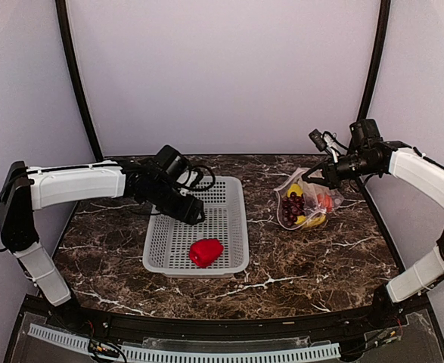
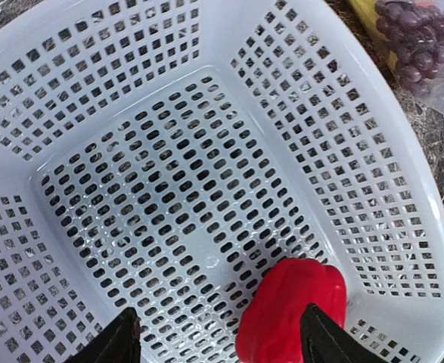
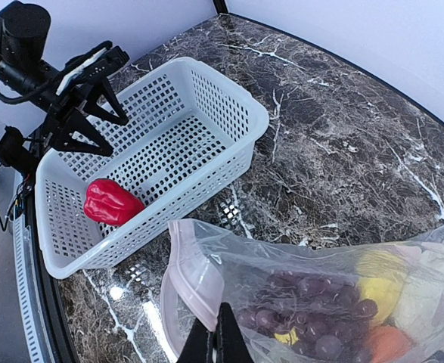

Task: Place the food in the zip-top bag and seal the zipper
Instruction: Adjust the fake vegetable in the bin, then pick up the fake fruit from the bin.

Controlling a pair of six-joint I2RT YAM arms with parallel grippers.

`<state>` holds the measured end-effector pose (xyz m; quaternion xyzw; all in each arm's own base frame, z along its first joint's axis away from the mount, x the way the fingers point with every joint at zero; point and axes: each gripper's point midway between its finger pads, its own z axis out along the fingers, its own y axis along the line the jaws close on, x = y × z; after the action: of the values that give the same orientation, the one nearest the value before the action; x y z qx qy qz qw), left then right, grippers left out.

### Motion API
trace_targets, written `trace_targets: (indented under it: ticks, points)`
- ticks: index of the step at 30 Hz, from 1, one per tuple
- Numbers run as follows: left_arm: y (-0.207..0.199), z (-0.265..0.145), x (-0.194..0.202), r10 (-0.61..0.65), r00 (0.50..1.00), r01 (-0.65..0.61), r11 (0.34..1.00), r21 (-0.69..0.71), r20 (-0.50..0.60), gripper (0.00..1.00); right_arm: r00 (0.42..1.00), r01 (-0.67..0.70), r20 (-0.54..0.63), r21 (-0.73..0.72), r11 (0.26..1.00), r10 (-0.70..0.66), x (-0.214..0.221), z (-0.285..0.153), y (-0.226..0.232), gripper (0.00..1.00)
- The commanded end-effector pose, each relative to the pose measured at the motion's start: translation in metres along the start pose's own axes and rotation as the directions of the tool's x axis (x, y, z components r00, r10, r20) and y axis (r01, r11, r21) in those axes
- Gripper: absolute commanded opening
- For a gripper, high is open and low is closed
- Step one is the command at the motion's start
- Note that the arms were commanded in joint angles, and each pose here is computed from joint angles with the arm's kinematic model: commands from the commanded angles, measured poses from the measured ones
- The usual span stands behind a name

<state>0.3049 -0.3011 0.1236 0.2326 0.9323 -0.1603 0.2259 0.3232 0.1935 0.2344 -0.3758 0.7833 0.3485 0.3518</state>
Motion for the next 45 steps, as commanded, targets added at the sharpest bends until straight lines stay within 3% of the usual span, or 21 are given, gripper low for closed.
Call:
trace_targets:
  ticks: [1,8,10,12,29,36,45]
  points:
    - [-0.024,-0.022,-0.001,0.067,0.998,-0.067,0.998,0.007,-0.015,0.72,1.000,0.022,0.013,0.009,1.000,-0.022,0.000,-0.003,0.000,0.00]
    - [-0.057,-0.025,0.018,0.137,0.984,-0.140,0.990,-0.018,-0.113,0.75,1.000,0.024,0.017,-0.001,1.000,-0.024,-0.001,-0.003,0.002,0.00]
    - [-0.058,-0.022,0.027,0.138,0.979,-0.144,0.989,-0.031,-0.151,0.87,1.000,0.020,0.015,-0.007,1.000,-0.020,0.000,-0.002,0.003,0.00]
    - [-0.059,-0.021,0.034,0.145,0.974,-0.154,0.987,-0.036,-0.176,0.90,1.000,0.019,0.014,-0.004,1.000,-0.019,0.000,-0.002,0.002,0.00]
    - [-0.061,0.023,0.068,0.203,0.925,-0.223,0.975,-0.025,-0.321,0.91,1.000,0.019,0.016,-0.013,1.000,-0.019,0.001,-0.003,0.005,0.00]
    - [-0.058,0.038,0.070,0.206,0.914,-0.236,0.971,-0.045,-0.349,0.88,1.000,0.021,0.015,-0.013,1.000,-0.021,0.002,-0.004,0.006,0.00]
    - [-0.060,0.041,0.071,0.212,0.909,-0.240,0.970,-0.033,-0.358,0.72,1.000,0.013,0.009,-0.023,1.000,-0.013,0.003,-0.001,0.005,0.00]
